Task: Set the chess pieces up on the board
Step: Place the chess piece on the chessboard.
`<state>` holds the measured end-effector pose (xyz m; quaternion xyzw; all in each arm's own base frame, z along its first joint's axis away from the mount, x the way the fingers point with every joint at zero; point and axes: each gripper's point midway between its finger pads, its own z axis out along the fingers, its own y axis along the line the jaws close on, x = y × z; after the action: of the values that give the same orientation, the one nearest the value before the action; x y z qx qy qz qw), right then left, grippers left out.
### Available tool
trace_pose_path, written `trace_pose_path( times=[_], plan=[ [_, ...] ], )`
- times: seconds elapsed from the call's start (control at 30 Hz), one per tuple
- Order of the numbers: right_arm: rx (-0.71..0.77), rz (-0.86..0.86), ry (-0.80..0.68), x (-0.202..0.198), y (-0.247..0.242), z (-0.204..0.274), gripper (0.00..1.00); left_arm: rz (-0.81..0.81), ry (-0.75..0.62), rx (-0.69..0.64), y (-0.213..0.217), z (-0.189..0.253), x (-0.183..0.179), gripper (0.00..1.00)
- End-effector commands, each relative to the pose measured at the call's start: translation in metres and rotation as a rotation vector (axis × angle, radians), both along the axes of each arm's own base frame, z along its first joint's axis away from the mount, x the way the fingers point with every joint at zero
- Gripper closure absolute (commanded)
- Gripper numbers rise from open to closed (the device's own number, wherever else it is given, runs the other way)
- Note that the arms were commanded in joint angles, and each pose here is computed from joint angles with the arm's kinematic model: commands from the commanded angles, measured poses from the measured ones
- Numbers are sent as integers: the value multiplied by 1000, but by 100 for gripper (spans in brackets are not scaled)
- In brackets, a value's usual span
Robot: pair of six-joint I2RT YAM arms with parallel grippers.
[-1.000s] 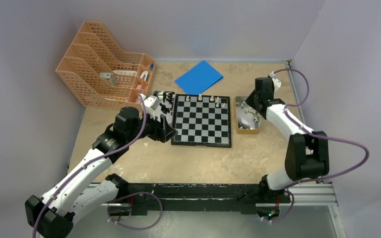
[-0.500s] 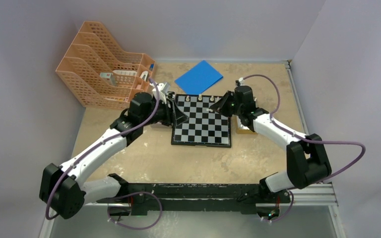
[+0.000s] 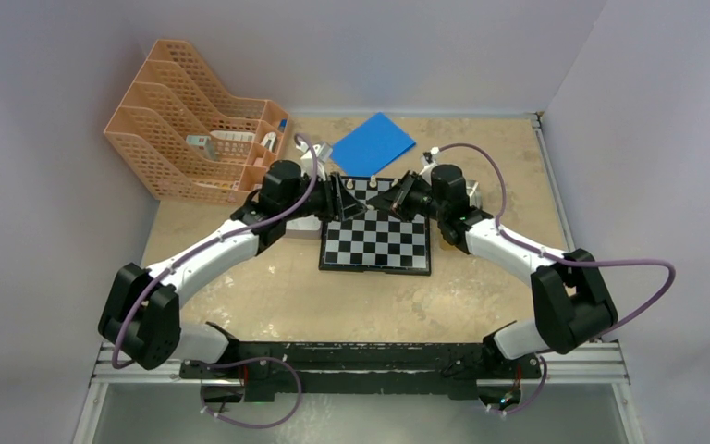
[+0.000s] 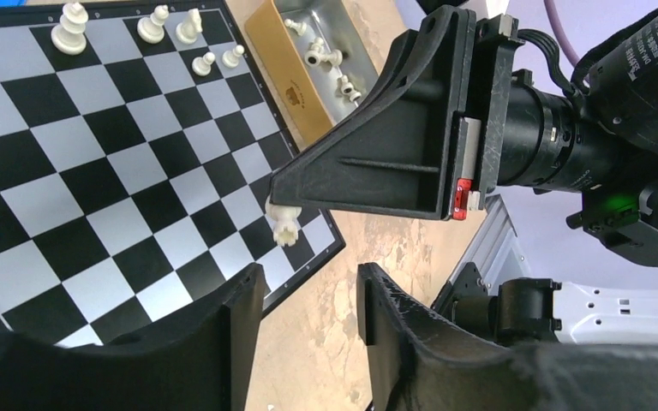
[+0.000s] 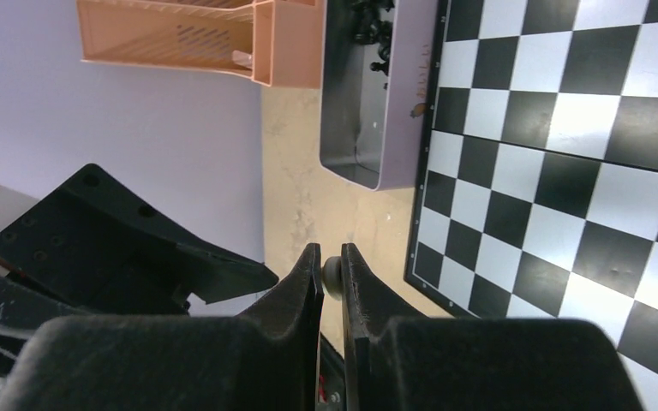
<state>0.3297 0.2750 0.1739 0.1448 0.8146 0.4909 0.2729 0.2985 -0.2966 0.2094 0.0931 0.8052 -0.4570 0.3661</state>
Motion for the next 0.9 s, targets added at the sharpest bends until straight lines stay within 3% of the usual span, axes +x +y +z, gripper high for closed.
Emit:
trace_pose_path(
  times=[0.0,0.3,0.47,0.77,0.87],
  plan=[
    [92,48,-78,-5,10,34,95,-5,-112,-67,-10,37,14,59],
    [126,59,-61,-8,13,32,96,18,-113,-27,-12,25,27,61],
    [127,58,-59,-8,13,32,95,17,-122,-18,-12,23,29,70],
    [132,58,-56,-7,13,32,96,-3,-104,-12,-15,15,28,71],
    [134,59,-56,-7,14,32,96,-7,-106,-14,-16,15,29,78]
  ],
)
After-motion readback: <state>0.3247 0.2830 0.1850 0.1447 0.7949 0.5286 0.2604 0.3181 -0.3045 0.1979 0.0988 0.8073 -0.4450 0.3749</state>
